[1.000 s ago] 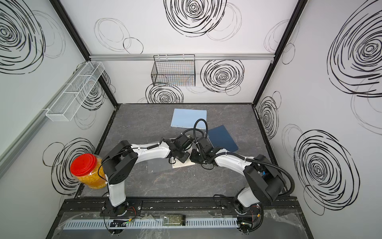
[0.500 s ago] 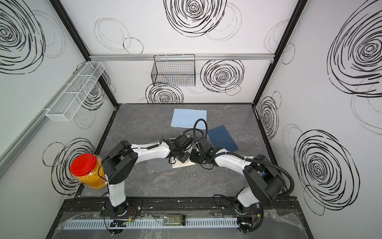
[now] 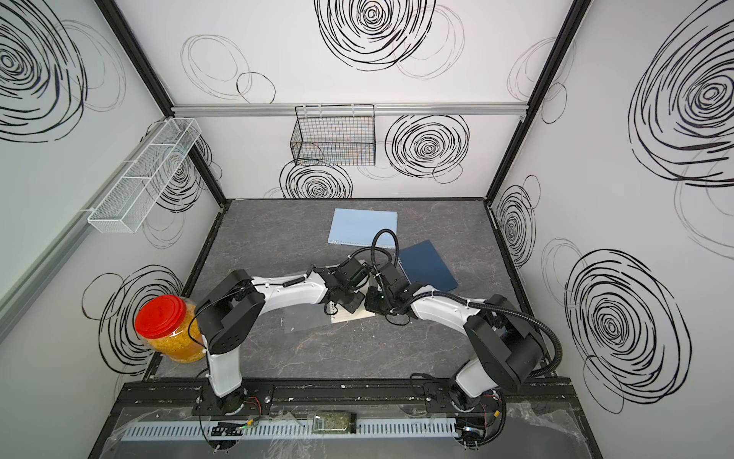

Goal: Tear off pages from different notebooks
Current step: Tear off the paper from the notebook.

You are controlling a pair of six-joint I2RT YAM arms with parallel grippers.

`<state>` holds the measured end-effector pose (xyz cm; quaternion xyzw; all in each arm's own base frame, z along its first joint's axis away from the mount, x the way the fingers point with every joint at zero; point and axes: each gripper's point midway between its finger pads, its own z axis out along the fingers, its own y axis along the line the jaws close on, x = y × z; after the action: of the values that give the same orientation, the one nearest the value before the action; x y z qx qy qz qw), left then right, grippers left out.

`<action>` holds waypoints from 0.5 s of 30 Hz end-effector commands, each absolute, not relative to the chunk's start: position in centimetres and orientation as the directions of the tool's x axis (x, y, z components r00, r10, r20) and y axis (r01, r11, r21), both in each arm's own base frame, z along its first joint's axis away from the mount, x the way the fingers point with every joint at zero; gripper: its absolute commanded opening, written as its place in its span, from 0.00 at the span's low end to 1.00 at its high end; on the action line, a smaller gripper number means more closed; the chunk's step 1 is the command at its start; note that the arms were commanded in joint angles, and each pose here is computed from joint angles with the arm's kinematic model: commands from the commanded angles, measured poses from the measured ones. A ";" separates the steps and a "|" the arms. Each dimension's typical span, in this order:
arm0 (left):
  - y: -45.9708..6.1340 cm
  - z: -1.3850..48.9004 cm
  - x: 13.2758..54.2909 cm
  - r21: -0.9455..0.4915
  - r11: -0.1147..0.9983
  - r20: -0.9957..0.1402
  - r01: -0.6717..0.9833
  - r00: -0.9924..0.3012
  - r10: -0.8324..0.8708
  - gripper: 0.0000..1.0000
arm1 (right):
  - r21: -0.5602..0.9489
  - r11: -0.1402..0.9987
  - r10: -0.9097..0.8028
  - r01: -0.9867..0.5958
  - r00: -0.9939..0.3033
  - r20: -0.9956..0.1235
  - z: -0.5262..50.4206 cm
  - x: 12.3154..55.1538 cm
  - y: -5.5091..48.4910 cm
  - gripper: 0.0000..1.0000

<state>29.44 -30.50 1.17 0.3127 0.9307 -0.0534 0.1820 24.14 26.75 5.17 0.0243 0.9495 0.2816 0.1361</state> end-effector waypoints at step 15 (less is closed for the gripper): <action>-26.8 -5.7 23.1 -0.014 0.773 -0.079 0.634 -0.772 0.631 0.00 | 0.673 0.735 0.260 0.074 -0.949 -0.179 4.7 23.6 27.1 0.25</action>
<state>29.43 -30.50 1.17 0.3125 0.9304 -0.0543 0.1837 22.75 26.37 3.00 0.0790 0.9374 0.3201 0.1124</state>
